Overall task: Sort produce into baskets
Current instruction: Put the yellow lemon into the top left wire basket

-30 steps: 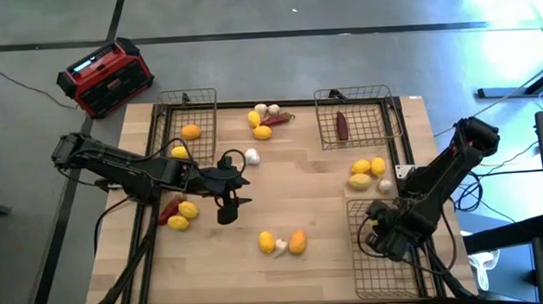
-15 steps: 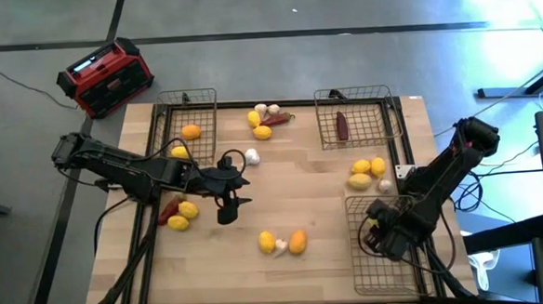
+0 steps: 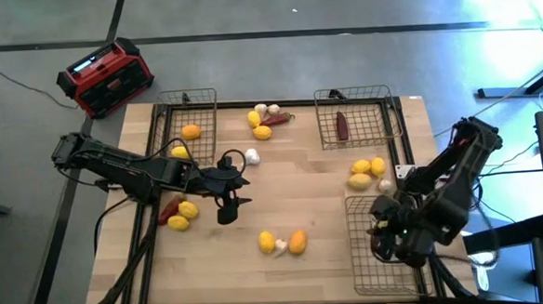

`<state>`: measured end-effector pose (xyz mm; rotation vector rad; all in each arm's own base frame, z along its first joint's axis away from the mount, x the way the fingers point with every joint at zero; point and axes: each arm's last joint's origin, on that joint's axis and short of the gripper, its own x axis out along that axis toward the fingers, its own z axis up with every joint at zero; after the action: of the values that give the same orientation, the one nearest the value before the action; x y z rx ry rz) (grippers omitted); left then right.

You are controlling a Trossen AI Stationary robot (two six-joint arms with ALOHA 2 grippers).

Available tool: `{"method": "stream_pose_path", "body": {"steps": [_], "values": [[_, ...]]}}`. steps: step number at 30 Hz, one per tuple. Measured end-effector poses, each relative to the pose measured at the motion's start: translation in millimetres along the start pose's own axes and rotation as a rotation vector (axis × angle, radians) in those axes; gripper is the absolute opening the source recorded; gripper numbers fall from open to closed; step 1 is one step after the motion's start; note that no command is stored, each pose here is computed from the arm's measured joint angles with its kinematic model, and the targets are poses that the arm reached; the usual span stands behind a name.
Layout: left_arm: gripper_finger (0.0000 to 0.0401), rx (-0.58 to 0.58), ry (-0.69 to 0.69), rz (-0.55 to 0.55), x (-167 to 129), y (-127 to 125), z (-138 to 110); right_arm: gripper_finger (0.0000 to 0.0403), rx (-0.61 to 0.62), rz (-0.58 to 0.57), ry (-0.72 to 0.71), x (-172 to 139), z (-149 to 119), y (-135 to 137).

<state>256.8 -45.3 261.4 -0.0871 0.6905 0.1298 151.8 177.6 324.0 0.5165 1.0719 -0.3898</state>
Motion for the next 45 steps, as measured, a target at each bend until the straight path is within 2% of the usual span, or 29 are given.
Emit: {"method": "stream_pose_path", "body": {"steps": [2, 5, 8, 12, 15, 20, 24, 28, 32, 37, 45], "values": [[0.0244, 0.001, 0.0, 0.0, 0, 0, 0, 0.0189, -0.08, 0.075, -0.116, -12, 8, 9], [0.0244, 0.001, 0.0, 0.0, 0, 0, 0, 0.0189, -0.189, 0.129, -0.291, -16, 20, 19], [0.0244, 0.001, 0.0, 0.0, 0, 0, 0, 0.0189, -0.261, 0.129, -0.402, -9, 32, 25], [0.0244, 0.001, 0.0, 0.0, 0, 0, 0, 0.0189, -0.323, 0.102, -0.461, 9, 50, 27], [0.0244, 0.001, 0.0, 0.0, 0, 0, 0, 0.0189, -0.383, 0.109, -0.421, 28, 62, 27], [0.0244, 0.001, 0.001, 0.0, 0, 0, 0, 0.0199, -0.464, 0.184, -0.301, 63, 84, 29], [0.0244, 0.001, -0.004, 0.006, 0, 0, 0, 0.0233, -0.518, 0.227, -0.199, 89, 98, 29], [0.0244, -0.026, -0.061, 0.028, 1, 2, 6, 0.0269, -0.579, 0.199, -0.141, 112, 108, 27], [0.0244, -0.052, -0.068, 0.027, 1, 1, 7, 0.0286, -0.656, 0.158, -0.109, 133, 111, 28], [0.0244, -0.055, -0.068, 0.028, 1, 1, 7, 0.0284, -0.782, 0.139, -0.083, 155, 108, 34], [0.0244, -0.056, -0.067, 0.028, 1, 2, 6, 0.0273, -0.905, 0.257, -0.029, 179, 103, 44]]}}
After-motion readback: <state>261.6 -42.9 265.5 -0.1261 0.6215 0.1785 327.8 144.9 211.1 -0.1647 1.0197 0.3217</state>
